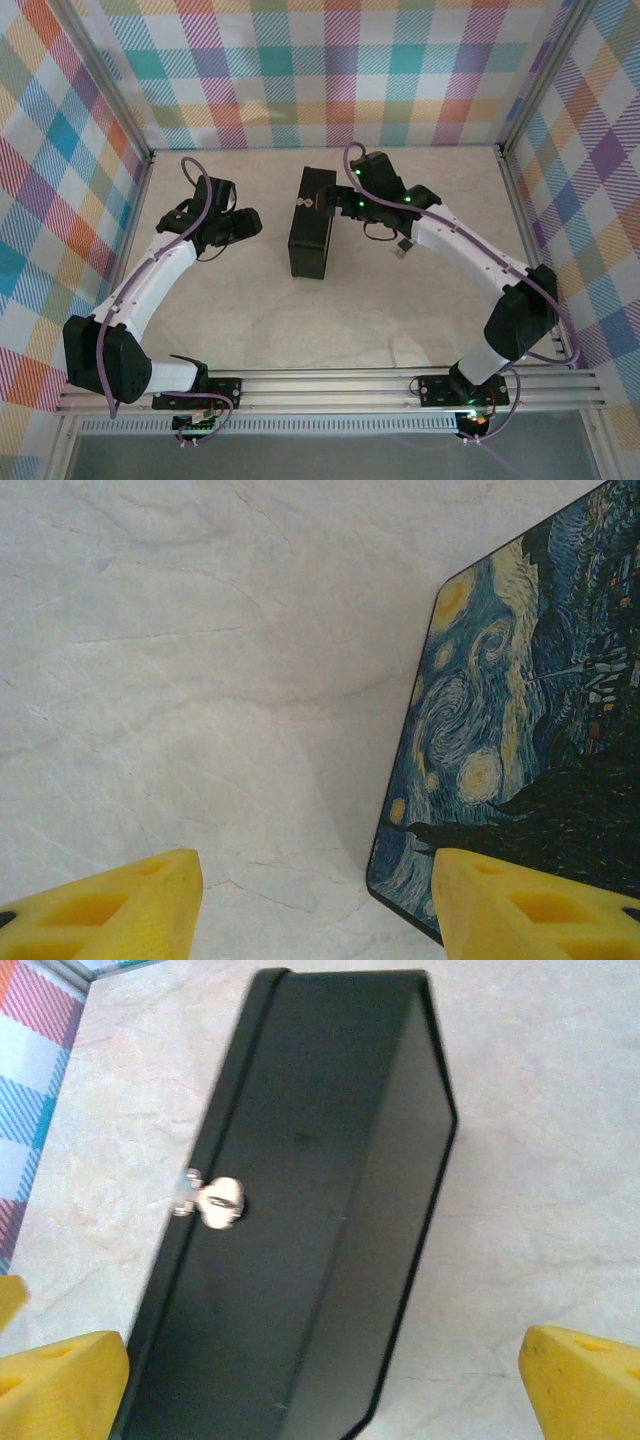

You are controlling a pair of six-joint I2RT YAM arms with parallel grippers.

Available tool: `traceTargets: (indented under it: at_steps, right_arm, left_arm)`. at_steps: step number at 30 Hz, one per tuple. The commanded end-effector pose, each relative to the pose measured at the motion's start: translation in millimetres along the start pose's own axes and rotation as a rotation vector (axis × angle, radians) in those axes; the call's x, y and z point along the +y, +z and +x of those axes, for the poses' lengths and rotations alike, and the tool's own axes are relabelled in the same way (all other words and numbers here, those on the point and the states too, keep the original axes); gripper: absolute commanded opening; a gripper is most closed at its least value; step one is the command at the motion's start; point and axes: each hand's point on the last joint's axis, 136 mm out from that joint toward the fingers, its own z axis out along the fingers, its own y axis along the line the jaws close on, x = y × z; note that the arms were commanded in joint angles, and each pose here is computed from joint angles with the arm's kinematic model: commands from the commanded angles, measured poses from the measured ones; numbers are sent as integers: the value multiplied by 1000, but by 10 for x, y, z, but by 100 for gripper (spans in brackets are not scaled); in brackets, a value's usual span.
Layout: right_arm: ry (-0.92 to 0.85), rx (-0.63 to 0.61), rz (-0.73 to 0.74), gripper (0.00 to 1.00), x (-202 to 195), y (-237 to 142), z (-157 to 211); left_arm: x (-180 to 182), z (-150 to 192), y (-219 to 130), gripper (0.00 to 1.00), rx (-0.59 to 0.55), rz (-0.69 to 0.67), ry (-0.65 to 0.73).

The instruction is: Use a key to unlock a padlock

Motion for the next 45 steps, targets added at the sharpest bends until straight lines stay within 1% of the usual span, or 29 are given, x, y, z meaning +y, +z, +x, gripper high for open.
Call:
traceTargets:
  at_steps: [1, 2, 3, 4, 7, 9, 14, 15, 16, 18, 21, 29, 32, 40, 45]
  right_arm:
    - [1, 41, 46, 100, 69, 125, 75]
    - [-2, 45, 52, 100, 113, 161, 81]
    - [-11, 49, 59, 100, 150, 197, 93]
    - [-19, 46, 69, 100, 177, 218, 91]
    - [-46, 39, 104, 100, 231, 276, 97]
    - [-71, 37, 132, 100, 257, 307, 109]
    - [-109, 63, 173, 100, 339, 383, 190]
    - [-120, 65, 175, 100, 366, 401, 204]
    - [-126, 71, 175, 100, 386, 424, 223]
    - [-133, 98, 171, 99, 424, 502, 271]
    - [-149, 126, 209, 100, 405, 586, 306]
    - [-170, 145, 261, 100, 334, 716, 343]
    - [-162, 139, 269, 100, 331, 685, 320]
    - [-191, 52, 253, 100, 451, 425, 80]
    - [-205, 56, 287, 100, 387, 401, 95]
  left_arm:
    - [36, 38, -44, 63, 10, 1, -4]
    - [44, 42, -59, 66, 10, -2, -6]
    - [43, 42, -78, 73, 7, 1, -7]
    - [43, 47, -90, 75, 4, 4, -7]
    - [63, 43, -133, 78, -14, 2, -11]
    - [69, 23, -153, 86, -22, -5, -13]
    - [66, 9, -113, 89, -1, -17, -15]
    - [65, 9, -108, 93, -1, -18, -18]
    - [73, 16, -96, 100, -1, -19, -21]
    - [93, 28, -60, 100, -4, -24, -29]
    - [121, 36, -37, 100, -5, -35, -35]
    - [188, -14, -59, 100, -24, -44, -46]
    - [205, -25, -77, 100, -28, -38, -53]
    - [192, -61, -127, 100, -38, -28, -34]
    - [185, -77, -156, 100, -45, -23, -32]
